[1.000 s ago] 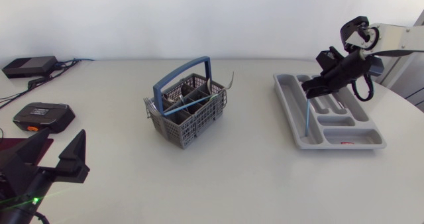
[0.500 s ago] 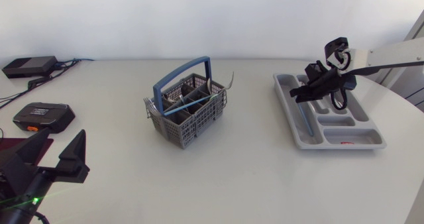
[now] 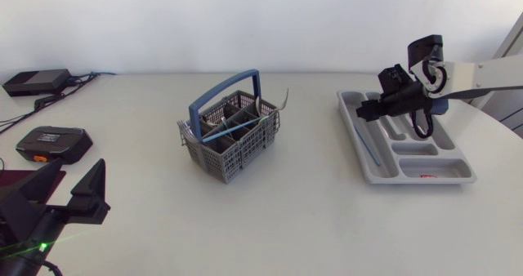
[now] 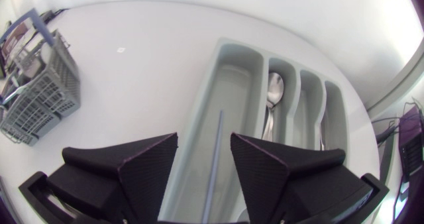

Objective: Unload the cutlery basket into the drawer organizer.

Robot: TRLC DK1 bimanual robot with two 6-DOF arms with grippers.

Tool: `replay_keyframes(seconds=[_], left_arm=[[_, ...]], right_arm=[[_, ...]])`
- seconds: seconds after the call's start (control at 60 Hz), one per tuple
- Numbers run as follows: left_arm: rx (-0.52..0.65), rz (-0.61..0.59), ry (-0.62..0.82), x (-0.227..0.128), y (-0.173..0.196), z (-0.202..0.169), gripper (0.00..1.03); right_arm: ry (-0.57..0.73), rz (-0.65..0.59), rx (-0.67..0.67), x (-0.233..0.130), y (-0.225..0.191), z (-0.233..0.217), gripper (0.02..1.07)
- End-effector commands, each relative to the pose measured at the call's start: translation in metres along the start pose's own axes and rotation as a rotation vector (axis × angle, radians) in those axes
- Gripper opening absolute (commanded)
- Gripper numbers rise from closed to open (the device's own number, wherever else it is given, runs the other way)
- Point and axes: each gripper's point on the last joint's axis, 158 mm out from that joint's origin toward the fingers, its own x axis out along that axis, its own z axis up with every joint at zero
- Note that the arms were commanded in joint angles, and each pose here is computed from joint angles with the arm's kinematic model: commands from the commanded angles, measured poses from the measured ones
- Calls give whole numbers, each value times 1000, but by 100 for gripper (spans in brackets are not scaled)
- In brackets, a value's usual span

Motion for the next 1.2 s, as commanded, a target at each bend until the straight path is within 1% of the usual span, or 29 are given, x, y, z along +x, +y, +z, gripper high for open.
replay_keyframes(seconds=[0.0,0.117,0.333,0.4,0.5,0.683,0.8,0.9,1.183], left_arm=[[-34,-3,43,2,-1,-21,99],[-34,4,37,2,1,-20,99],[-33,18,37,2,4,-20,99],[-31,15,37,2,3,-20,99],[-28,15,37,2,3,-20,99],[-27,18,37,2,4,-20,99],[-25,16,37,2,3,-20,99],[-24,19,37,2,4,-20,99],[-22,23,37,2,5,-20,99]], right_arm=[[-43,35,-83,-23,35,3,74],[-73,92,-149,-42,77,2,75],[-172,267,-323,-89,179,2,75],[-197,326,-382,-100,214,1,81],[-220,394,-435,-114,254,2,82],[-226,505,-522,-127,320,3,82],[-233,552,-565,-128,353,2,86],[-222,581,-596,-121,374,1,86],[-283,624,-647,-107,414,9,86]])
